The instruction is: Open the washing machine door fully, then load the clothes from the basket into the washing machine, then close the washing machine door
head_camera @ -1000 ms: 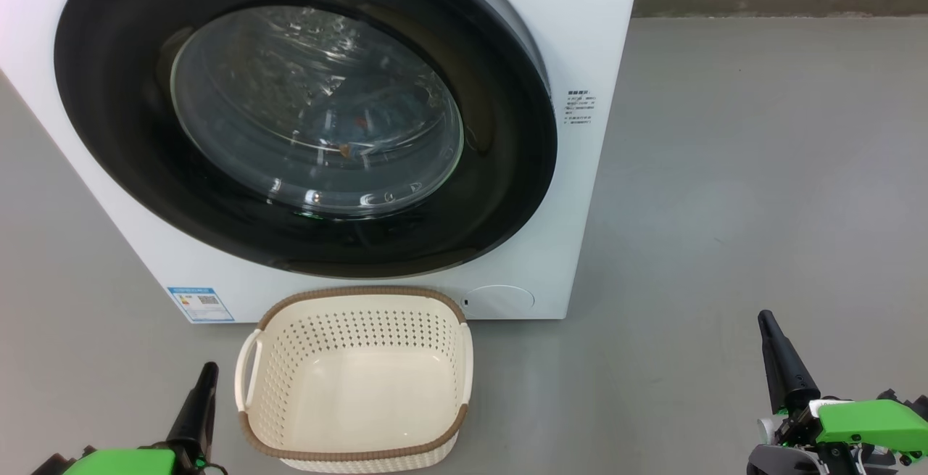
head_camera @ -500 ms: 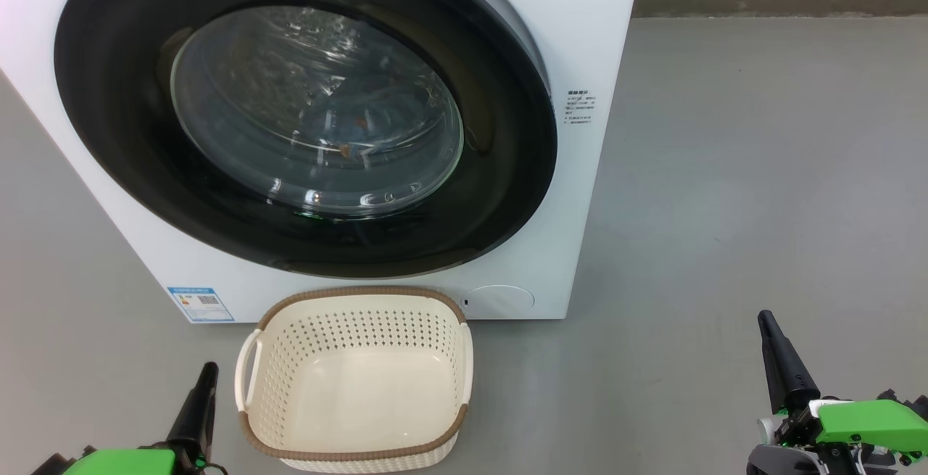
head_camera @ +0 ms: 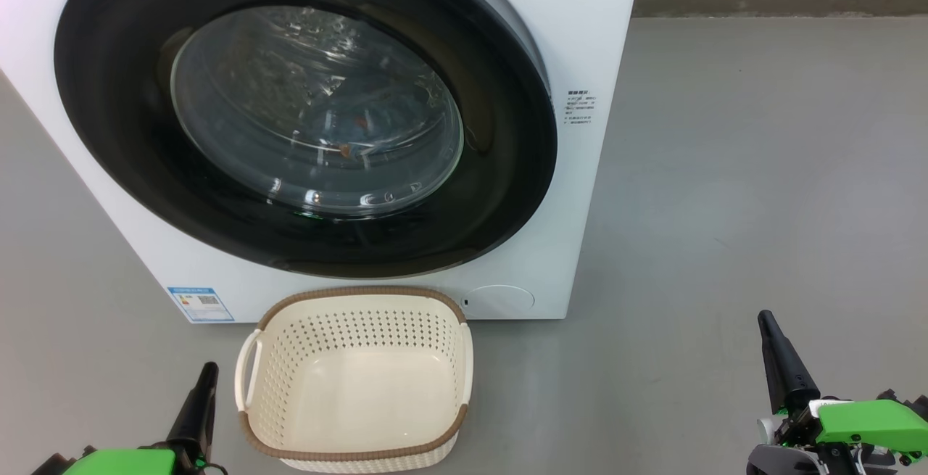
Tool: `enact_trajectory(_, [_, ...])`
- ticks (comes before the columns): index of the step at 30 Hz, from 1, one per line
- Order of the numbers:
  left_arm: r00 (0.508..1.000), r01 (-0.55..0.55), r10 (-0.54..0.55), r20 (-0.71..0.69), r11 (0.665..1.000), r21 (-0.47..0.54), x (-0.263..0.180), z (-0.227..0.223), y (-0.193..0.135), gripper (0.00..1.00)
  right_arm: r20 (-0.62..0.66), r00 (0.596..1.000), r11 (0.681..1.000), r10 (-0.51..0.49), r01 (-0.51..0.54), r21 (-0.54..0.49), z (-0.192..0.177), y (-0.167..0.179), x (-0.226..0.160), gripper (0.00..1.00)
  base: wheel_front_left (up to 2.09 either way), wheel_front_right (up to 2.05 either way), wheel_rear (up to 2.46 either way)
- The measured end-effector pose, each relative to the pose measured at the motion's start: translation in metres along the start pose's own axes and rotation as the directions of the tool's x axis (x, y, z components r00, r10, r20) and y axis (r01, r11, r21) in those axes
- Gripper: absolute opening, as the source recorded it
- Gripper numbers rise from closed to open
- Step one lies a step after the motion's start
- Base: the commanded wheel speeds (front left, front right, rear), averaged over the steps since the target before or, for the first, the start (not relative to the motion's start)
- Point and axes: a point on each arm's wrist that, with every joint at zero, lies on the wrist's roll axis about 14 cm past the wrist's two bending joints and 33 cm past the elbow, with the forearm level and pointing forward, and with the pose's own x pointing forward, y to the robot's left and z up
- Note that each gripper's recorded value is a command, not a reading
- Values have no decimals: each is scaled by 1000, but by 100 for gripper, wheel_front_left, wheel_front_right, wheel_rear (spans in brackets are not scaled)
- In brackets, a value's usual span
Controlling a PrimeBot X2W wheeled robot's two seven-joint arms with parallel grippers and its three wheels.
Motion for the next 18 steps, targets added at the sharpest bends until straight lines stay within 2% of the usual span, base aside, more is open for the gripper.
enact_trajectory(18, [1000,0,0,0,1000,0,0,0,0,0,0,1000,1000,0,0,0,0,0,0,0,0,0,0])
